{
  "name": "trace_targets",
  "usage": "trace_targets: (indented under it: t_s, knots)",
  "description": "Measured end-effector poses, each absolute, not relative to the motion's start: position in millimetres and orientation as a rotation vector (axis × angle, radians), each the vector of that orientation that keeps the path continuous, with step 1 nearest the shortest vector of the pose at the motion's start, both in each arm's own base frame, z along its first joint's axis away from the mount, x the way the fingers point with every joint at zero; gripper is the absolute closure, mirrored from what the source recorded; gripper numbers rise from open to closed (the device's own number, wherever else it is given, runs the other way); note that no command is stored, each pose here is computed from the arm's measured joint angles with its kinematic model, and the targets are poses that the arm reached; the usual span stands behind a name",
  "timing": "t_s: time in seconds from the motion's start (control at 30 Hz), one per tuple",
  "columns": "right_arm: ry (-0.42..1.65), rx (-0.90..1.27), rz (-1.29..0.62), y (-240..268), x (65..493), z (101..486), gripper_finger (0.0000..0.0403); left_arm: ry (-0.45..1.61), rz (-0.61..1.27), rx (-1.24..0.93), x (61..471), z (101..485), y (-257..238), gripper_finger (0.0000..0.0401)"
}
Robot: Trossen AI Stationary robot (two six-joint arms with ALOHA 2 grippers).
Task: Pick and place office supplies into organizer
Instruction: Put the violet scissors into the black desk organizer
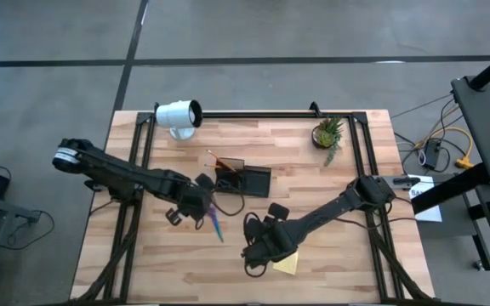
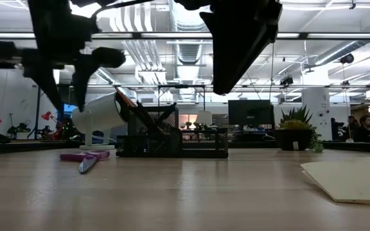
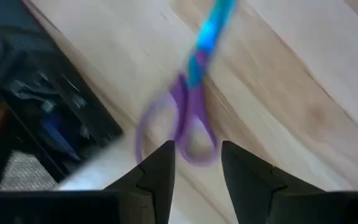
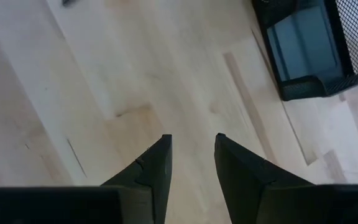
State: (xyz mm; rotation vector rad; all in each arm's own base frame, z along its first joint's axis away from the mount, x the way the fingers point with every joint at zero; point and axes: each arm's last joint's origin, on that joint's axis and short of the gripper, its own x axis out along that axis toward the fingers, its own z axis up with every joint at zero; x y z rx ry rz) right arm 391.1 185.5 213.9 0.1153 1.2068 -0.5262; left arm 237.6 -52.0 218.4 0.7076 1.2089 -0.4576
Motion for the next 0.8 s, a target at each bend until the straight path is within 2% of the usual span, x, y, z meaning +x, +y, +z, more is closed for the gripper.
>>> trace_targets:
  t_s: [0.13, 0.4, 0.8]
  knots:
    - [1.217, 0.129, -0.515, 186.2, 391.1, 214.0, 0.0294, 1.145, -0.446, 0.73, 247.1, 214.5, -49.1, 0.0286]
    - [1.225, 0.181, -0.517, 189.0, 390.2, 213.7, 0.0294, 1.265, -0.506, 0.778, 250.2, 181.9, -39.0, 0.0286]
    - [1.223, 0.19, -0.52, 189.2, 390.4, 213.7, 0.0294, 1.314, -0.466, 0.766, 263.6, 156.5, -29.2, 0.0286]
